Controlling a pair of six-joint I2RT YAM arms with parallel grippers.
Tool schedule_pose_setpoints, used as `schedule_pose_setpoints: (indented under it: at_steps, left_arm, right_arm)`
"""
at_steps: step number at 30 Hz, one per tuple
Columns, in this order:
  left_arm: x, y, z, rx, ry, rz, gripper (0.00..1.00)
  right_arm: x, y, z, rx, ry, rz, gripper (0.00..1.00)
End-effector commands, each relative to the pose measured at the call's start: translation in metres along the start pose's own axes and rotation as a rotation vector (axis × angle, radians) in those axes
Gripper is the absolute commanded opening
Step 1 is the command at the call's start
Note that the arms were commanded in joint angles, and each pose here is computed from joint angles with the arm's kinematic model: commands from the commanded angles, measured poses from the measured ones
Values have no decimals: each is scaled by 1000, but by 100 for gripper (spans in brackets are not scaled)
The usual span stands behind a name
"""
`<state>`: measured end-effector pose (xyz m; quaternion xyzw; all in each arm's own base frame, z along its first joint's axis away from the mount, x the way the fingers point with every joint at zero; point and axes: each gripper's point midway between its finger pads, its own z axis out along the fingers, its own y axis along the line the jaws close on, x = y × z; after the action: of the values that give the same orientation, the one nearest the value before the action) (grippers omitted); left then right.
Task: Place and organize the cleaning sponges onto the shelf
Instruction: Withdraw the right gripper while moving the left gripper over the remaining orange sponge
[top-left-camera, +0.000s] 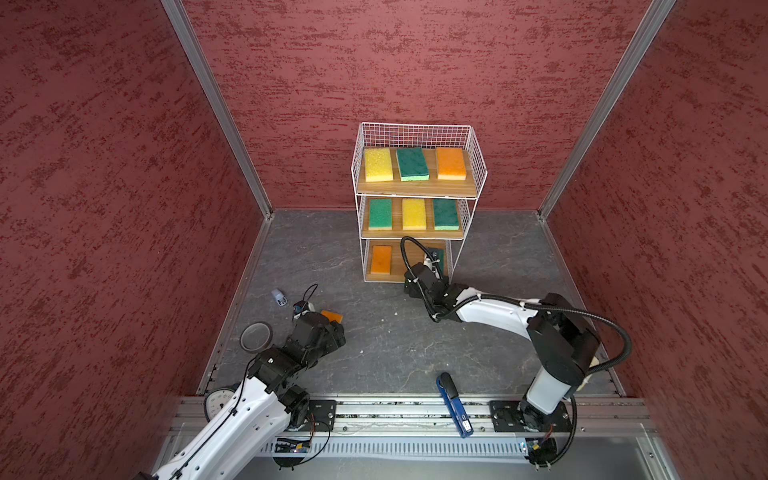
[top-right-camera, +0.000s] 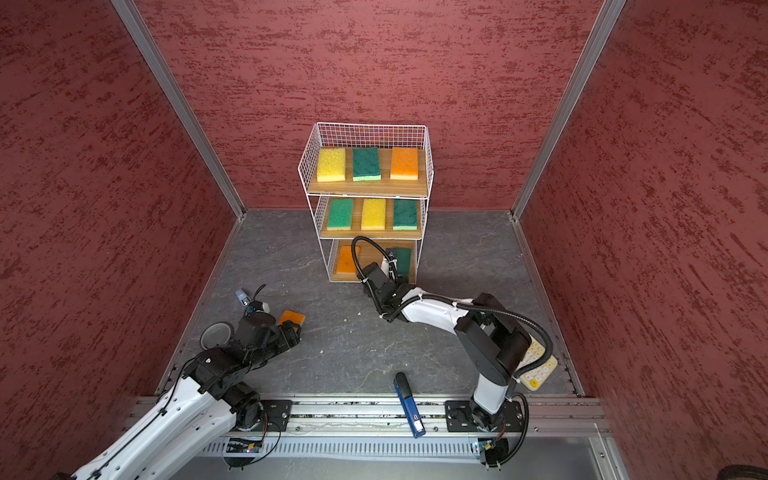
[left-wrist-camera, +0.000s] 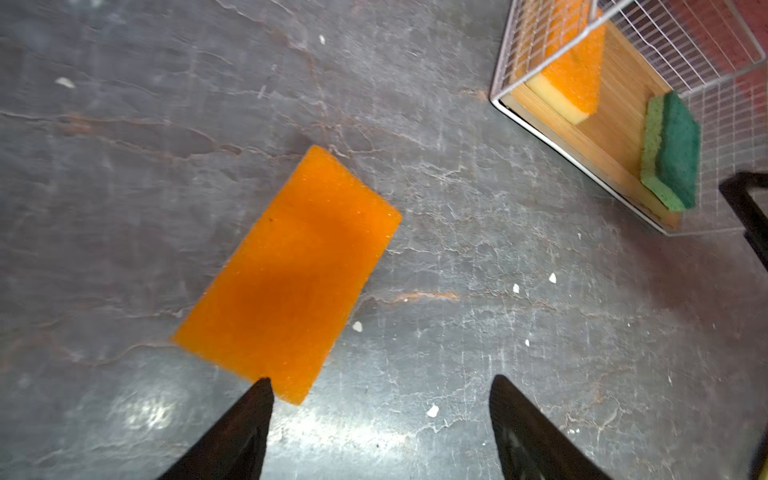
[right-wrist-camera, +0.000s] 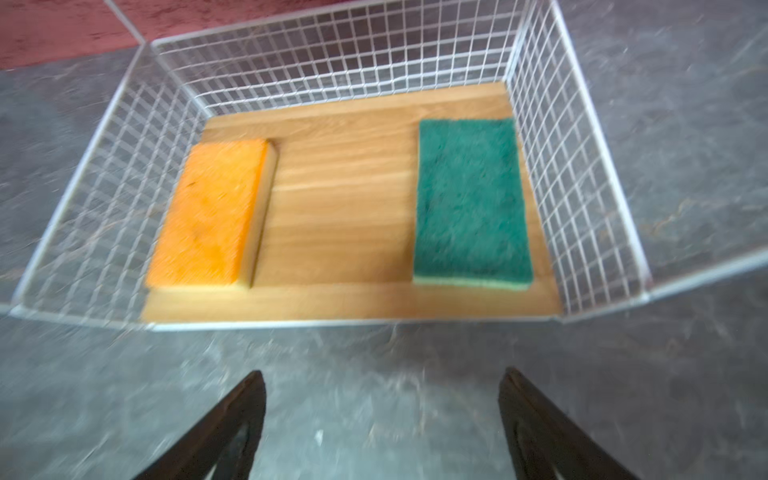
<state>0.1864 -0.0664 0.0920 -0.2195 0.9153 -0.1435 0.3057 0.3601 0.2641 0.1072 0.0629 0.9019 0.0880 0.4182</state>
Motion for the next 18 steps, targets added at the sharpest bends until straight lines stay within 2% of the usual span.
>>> schedule_pose_setpoints:
  at_steps: [1,5,11,18]
  left_arm:
    - [-12,15,-14,-79,-35,-85,82]
    - [-23,28,-20,-147,-49,-152,82]
    - [-40,31,-9,-140,-20,-246,79]
    - [-60,34,-3,-138,-36,-274,76]
  right_arm:
    - [14,2,-15,-74,59,65,89]
    - [24,-9,-28,-89,94,64,89]
    - [28,-28,-61,-129,110,66,90]
    - [30,-68,-86,-35,105,29,91]
